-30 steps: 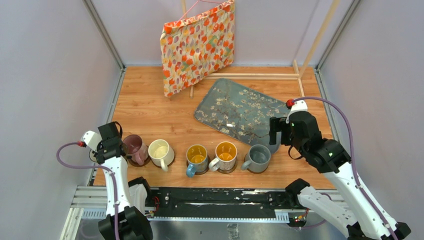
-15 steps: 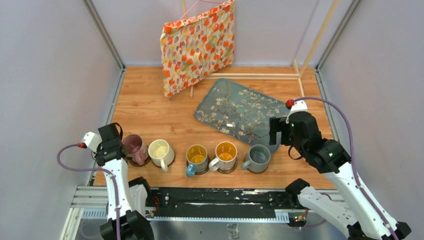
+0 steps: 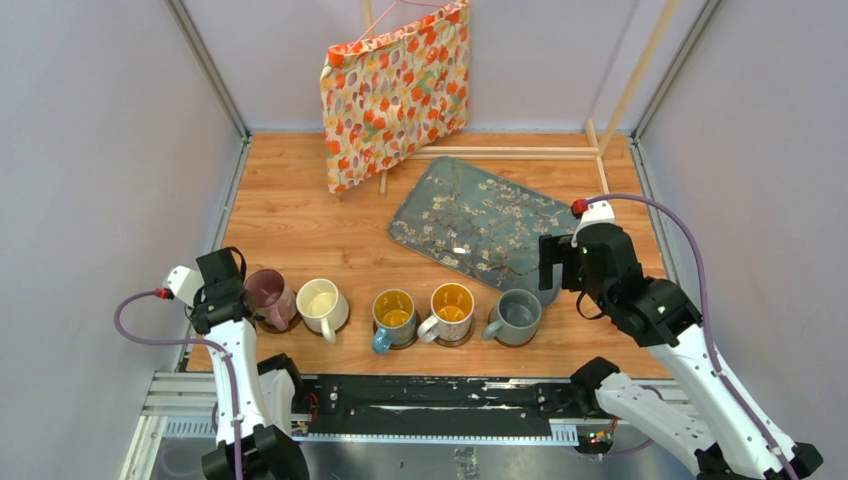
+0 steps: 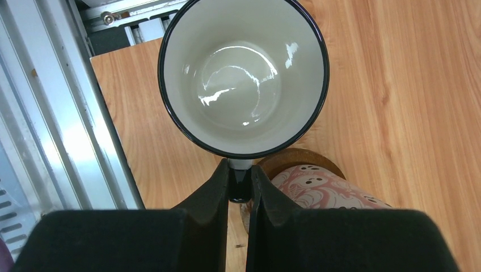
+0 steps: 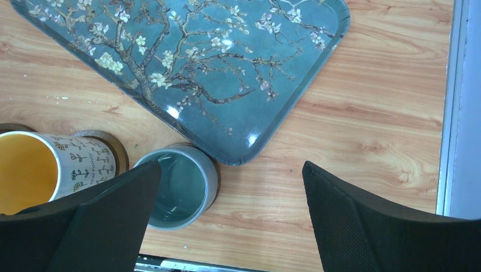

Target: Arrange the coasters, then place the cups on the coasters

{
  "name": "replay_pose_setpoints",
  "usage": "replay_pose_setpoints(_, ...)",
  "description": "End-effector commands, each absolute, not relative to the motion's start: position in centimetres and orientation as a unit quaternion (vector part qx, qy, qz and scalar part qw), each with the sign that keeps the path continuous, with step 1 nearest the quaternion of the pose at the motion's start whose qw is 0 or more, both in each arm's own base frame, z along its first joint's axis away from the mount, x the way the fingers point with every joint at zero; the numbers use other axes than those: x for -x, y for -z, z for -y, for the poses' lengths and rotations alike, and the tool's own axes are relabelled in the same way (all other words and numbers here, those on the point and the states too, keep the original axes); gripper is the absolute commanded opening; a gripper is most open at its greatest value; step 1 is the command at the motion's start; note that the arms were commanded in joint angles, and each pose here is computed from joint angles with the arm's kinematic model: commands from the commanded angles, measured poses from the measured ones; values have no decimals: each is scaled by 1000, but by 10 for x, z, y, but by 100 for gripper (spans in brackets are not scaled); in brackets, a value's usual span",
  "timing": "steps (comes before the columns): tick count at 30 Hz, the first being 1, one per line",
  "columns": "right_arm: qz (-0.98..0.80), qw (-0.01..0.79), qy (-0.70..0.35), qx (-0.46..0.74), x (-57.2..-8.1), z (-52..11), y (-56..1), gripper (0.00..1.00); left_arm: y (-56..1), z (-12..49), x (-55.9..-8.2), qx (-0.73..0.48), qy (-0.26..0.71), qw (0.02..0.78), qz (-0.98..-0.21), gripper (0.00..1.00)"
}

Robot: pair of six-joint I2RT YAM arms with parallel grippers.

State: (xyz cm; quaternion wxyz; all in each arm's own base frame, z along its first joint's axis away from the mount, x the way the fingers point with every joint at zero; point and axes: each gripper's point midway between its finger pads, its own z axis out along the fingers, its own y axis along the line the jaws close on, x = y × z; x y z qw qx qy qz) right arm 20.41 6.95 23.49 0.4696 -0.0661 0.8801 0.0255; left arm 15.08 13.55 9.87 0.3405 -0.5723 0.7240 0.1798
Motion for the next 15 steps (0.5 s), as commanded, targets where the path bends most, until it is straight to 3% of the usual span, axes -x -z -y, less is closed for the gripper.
replay_pose_setpoints(1, -877, 475, -16, 73, -202, -67, -236, 100, -113, -138, -152, 585, -178, 355, -707, 0)
replay_pose_setpoints(15, -877, 475, -16, 75, -202, -67, -236, 100, -114, -138, -148, 593, -183, 350, -702, 0)
